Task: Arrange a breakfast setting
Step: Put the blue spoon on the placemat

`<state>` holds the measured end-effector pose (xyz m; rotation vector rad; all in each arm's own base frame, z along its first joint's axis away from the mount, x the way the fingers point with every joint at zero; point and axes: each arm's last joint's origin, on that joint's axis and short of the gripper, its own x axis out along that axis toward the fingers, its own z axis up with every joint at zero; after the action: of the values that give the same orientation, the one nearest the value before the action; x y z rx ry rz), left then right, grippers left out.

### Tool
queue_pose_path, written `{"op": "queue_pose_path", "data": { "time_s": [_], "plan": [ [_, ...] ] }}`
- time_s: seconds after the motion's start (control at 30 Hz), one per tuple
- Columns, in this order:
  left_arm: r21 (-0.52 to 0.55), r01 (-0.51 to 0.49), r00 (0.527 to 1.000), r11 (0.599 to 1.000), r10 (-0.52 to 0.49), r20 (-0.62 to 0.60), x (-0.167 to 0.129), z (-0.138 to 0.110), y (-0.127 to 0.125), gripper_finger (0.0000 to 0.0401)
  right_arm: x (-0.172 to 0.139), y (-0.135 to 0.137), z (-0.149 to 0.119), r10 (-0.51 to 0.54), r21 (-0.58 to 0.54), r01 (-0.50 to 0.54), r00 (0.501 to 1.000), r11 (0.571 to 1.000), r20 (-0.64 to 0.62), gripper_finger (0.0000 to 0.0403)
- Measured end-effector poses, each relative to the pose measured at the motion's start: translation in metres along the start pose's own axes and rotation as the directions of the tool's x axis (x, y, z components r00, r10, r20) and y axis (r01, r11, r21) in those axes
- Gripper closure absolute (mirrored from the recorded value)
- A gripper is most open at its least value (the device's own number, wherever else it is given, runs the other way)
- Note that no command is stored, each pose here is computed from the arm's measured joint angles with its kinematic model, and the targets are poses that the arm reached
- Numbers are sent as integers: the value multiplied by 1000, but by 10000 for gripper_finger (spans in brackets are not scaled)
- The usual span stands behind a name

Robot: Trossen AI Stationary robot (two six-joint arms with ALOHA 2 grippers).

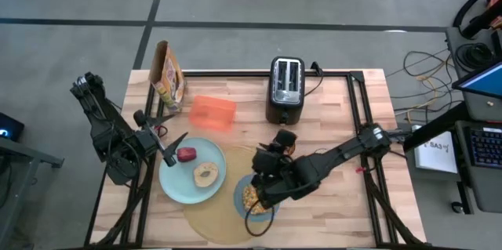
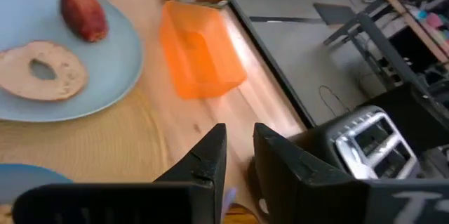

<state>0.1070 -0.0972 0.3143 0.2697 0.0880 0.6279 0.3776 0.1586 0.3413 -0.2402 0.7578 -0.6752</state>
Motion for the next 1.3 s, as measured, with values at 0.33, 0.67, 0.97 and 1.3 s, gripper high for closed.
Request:
{"op": "queue_pose_path", "data": {
  "time_s": [0.33, 0.67, 0.97, 1.3],
  "plan": [
    [-1, 0, 1000, 1000, 0, 0, 0, 0, 0, 107, 7, -17, -46, -15, 94, 8, 998, 996, 67, 369],
    [3, 0, 1000, 1000, 0, 0, 0, 0, 0, 107, 14, -45, -86, 188, 254, -229, 966, 940, 178, 371],
    [14, 0, 1000, 1000, 0, 0, 0, 0, 0, 107, 32, -72, -122, 183, 425, -237, 969, 873, 165, 371],
    [16, 0, 1000, 1000, 0, 0, 0, 0, 0, 107, 51, -58, -127, 218, 365, -248, 968, 897, 120, 284]
  ]
}}
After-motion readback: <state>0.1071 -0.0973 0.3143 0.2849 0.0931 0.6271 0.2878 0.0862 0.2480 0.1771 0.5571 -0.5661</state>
